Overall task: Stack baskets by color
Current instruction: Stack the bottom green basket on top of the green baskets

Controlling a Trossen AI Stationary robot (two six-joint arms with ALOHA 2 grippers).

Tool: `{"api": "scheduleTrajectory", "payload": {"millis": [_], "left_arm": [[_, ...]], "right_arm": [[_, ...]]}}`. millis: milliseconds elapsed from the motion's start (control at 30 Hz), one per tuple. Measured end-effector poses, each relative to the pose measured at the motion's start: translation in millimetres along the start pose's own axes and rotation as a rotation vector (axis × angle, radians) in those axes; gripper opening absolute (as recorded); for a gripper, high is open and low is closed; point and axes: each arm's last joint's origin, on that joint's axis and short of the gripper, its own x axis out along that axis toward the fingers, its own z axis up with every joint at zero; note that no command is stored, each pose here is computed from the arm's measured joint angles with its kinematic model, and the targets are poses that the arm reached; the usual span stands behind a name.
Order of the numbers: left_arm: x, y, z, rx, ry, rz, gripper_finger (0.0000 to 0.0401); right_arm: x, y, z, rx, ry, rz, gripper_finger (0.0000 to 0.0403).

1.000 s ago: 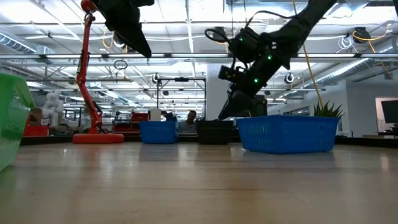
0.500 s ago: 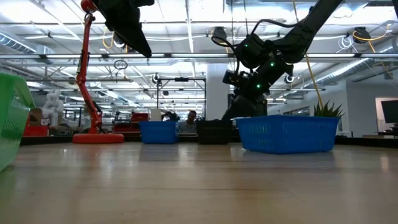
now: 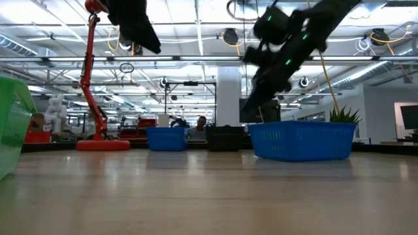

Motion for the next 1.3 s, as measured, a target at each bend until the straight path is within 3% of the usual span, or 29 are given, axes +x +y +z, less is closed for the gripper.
{"api": "scheduleTrajectory", "payload": {"millis": [133, 333, 500, 667, 833, 1033, 1200, 1300], "left_arm": [[-8, -22, -1, 0.036, -0.028, -0.067, 0.0159], [-24, -62, -3, 0.003, -0.089, -0.146, 0.0159], [-31, -113, -23, 0.007, -0.050, -0.252, 0.0159], [-33, -162, -35, -0.011, 0.012, -0.300, 0.0158], [-29, -205, -34, 0.012, 0.093, -0.285, 0.0158], [-22, -238, -36, -0.032, 0.282, -0.238, 0.0158], [-18, -267, -55, -0.039, 0.391, -0.337, 0.0159], [-15, -282, -68, -0.073, 0.411, -0.344, 0.0159]], "right_arm": [[-38, 32, 6, 0.042, 0.027, 0.105, 0.0000], [-79, 75, -2, 0.065, -0.069, 0.104, 0.0000], [-91, 103, -23, 0.129, -0.088, 0.135, 0.0000], [-89, 133, -42, 0.063, -0.123, 0.142, 0.0000], [-89, 141, -43, 0.039, -0.175, 0.115, 0.0000], [-90, 142, -41, 0.035, -0.192, 0.121, 0.0000], [-90, 142, -39, 0.031, -0.209, 0.128, 0.0000], [-90, 142, -39, 0.019, -0.212, 0.131, 0.0000]]}}
